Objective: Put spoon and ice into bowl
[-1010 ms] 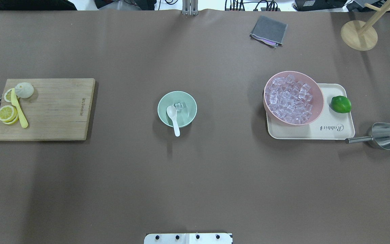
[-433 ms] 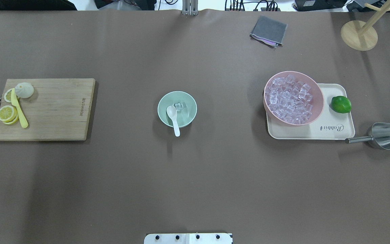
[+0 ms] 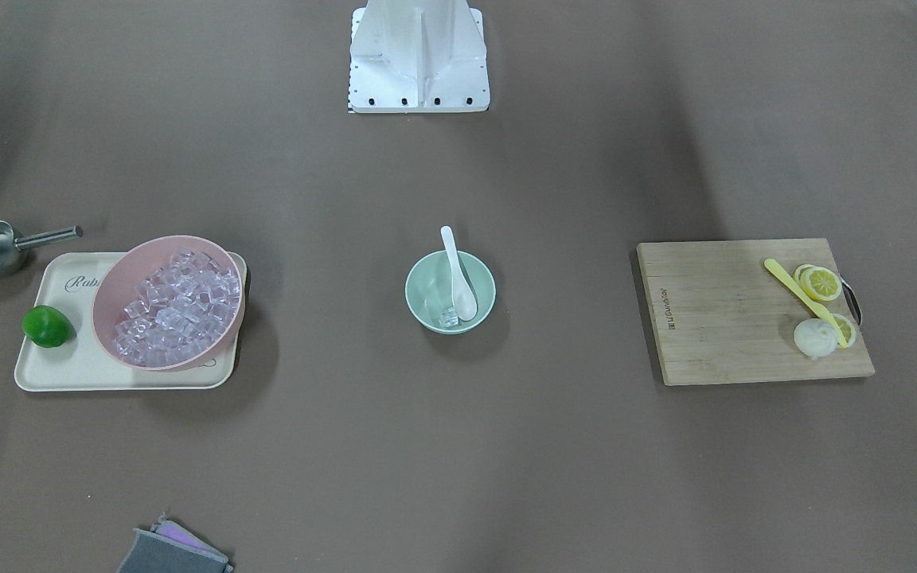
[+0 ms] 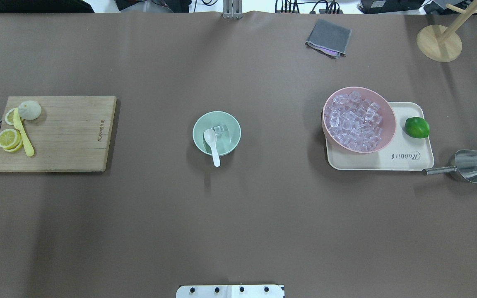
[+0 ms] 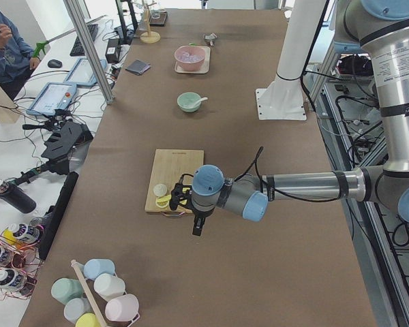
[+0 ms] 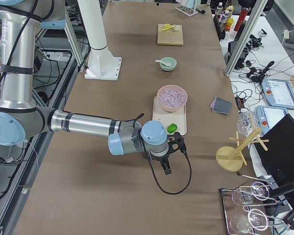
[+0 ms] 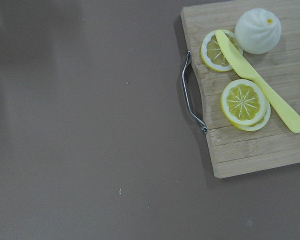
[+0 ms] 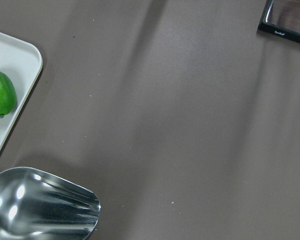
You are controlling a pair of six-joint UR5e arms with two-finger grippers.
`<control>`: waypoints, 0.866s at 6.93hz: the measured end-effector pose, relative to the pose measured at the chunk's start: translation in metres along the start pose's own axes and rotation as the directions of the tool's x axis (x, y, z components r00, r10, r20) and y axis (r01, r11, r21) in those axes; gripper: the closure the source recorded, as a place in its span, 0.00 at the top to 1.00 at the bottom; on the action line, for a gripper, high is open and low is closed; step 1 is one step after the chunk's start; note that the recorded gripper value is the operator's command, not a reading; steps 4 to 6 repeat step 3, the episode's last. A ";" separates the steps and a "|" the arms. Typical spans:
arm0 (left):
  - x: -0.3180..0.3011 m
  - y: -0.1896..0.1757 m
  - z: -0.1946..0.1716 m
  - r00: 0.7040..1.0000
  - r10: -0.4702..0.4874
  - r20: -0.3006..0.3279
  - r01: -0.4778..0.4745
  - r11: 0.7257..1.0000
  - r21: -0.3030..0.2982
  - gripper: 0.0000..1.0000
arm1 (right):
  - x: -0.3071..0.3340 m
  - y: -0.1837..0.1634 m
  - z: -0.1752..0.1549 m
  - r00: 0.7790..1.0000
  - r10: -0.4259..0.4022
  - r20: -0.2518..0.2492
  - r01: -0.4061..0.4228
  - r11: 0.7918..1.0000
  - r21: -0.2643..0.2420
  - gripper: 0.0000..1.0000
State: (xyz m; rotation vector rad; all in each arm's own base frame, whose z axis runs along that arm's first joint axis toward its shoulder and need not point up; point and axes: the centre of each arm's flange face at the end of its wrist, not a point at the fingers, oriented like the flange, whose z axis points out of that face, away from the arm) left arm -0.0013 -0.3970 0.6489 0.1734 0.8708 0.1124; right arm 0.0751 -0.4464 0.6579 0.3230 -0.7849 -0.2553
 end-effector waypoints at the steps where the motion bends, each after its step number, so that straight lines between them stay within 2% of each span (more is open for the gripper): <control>1: -0.004 0.001 0.000 1.000 -0.010 0.002 0.010 1.000 0.001 0.98 | -0.003 -0.006 -0.004 1.000 0.013 0.000 -0.013 1.000 -0.013 1.00; 3: -0.012 0.003 -0.008 1.000 -0.031 0.006 0.031 0.999 0.020 0.98 | -0.014 -0.018 -0.013 0.999 0.037 -0.004 -0.037 0.998 -0.046 1.00; 6: -0.012 0.003 -0.008 1.000 -0.031 0.006 0.031 0.999 0.020 0.98 | -0.014 -0.018 -0.013 0.999 0.037 -0.004 -0.037 0.998 -0.046 1.00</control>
